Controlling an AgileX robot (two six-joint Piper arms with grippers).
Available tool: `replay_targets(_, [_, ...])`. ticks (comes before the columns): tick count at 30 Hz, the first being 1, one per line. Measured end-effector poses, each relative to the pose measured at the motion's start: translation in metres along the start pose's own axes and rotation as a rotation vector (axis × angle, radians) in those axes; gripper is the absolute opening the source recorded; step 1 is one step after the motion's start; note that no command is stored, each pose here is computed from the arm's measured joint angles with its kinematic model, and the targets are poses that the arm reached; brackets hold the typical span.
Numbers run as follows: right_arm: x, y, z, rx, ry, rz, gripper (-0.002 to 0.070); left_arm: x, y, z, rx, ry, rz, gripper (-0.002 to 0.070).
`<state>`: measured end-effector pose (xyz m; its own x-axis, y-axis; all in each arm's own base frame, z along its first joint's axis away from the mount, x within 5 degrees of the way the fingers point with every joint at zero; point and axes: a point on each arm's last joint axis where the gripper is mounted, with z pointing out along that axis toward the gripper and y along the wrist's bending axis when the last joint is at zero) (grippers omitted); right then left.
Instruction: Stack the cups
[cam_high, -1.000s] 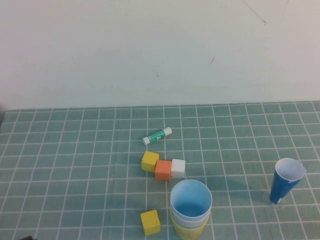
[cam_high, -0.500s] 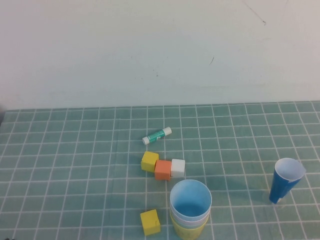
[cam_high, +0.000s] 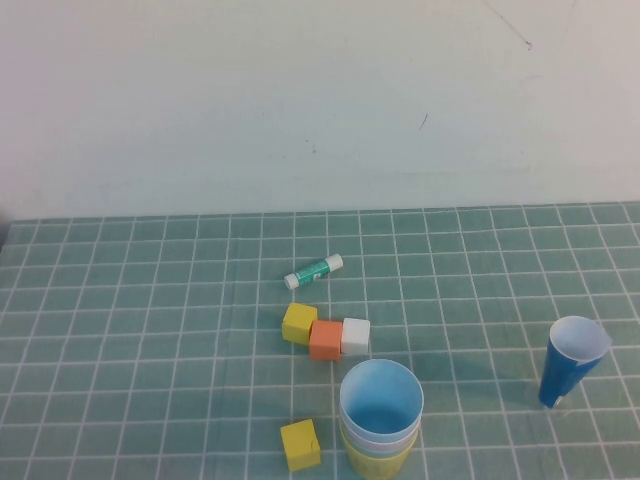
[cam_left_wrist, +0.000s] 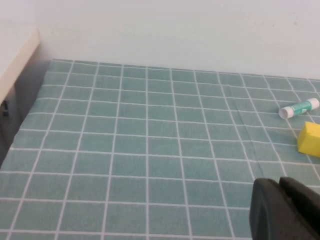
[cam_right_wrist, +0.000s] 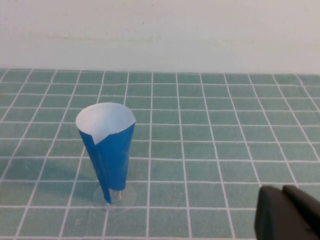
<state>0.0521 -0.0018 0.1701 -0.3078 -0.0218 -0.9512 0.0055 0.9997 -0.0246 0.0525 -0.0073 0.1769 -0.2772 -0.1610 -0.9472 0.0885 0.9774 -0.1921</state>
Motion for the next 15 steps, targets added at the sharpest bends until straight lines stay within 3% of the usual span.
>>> replay_targets(15, [0.0, 0.0, 0.0, 0.0, 0.0, 0.0, -0.0003, -0.0003, 0.0031, -0.0001, -0.056, -0.008, -0.015, -0.0002])
